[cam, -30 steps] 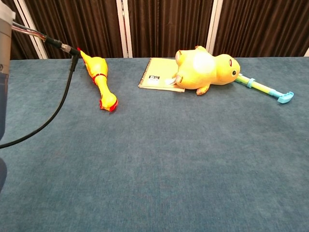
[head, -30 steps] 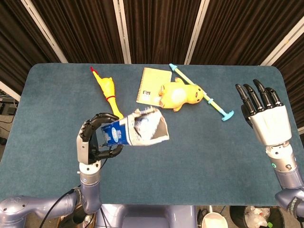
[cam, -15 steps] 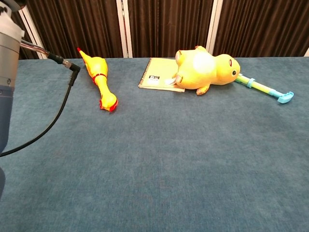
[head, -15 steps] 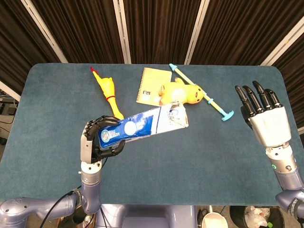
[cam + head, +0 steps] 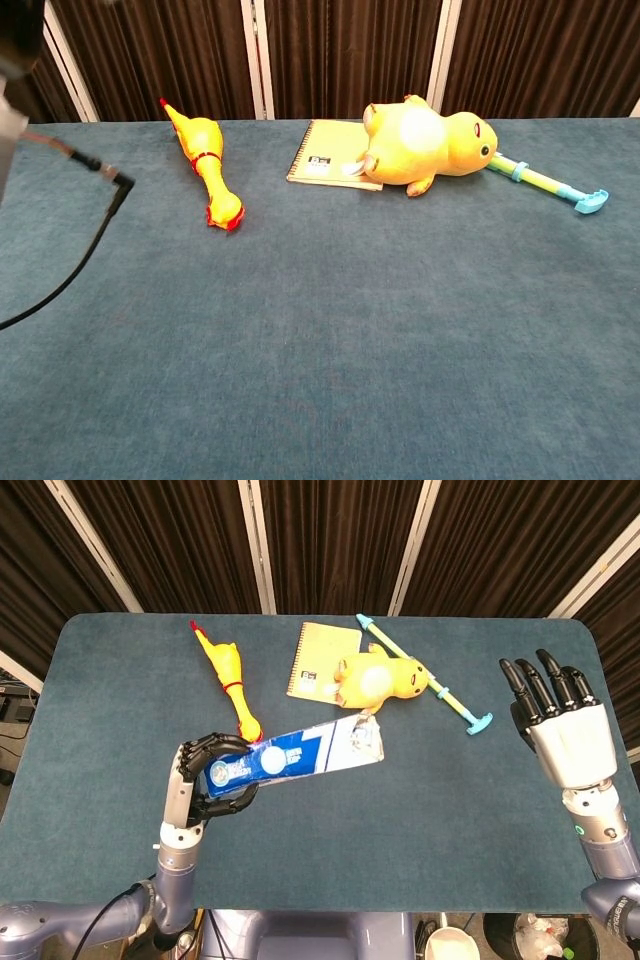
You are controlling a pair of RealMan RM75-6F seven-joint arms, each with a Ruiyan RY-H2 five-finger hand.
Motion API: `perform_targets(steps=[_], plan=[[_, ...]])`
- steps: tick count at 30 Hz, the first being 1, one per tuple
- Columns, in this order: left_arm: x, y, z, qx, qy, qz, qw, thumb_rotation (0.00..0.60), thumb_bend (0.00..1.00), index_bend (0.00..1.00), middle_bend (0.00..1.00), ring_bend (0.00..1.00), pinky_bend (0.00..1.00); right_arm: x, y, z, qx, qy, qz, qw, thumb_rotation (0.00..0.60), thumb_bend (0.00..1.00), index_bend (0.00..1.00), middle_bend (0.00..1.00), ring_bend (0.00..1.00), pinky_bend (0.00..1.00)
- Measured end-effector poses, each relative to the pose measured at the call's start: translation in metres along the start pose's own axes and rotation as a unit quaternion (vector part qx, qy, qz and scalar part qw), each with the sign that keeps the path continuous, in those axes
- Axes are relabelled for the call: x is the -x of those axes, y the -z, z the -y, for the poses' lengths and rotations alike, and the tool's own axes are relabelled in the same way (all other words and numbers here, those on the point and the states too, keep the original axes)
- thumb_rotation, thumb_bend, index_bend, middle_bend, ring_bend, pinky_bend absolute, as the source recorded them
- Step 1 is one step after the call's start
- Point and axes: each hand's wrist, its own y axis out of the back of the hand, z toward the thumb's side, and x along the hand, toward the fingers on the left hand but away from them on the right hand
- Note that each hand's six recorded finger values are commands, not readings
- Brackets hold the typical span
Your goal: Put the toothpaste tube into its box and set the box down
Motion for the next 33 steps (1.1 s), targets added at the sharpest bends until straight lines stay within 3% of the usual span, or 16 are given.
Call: perform_targets(steps=[4, 13, 22, 33], plan=[[0.026, 0.017, -0.011, -0.035, 0.037, -0.028, 0.9983, 0.600, 0.55, 0.34, 0.52, 0.49, 0.61, 0.003, -0.003, -0.003, 0.005, 0.006, 0.000, 1.0000, 0.600, 0.50, 0.14, 0.32, 0.22, 0.41], [0.066, 0.054, -0.028, -0.096, 0.079, -0.092, 0.9880, 0.600, 0.55, 0.34, 0.52, 0.49, 0.61, 0.014, -0.015, -0.011, 0.015, 0.021, -0.008, 0.9996, 0.600, 0.50, 0.14, 0.32, 0.22, 0.41], [0.104, 0.081, -0.020, -0.116, 0.109, -0.151, 0.9756, 0.600, 0.55, 0.34, 0.52, 0.49, 0.61, 0.016, -0.020, -0.014, 0.015, 0.019, -0.010, 0.9997, 0.600, 0.50, 0.14, 0.32, 0.22, 0.41], [0.142, 0.100, -0.013, -0.137, 0.148, -0.193, 0.9602, 0.600, 0.54, 0.33, 0.51, 0.49, 0.60, 0.014, -0.017, -0.014, 0.019, 0.017, -0.002, 0.9997, 0.600, 0.50, 0.14, 0.32, 0.22, 0.41]])
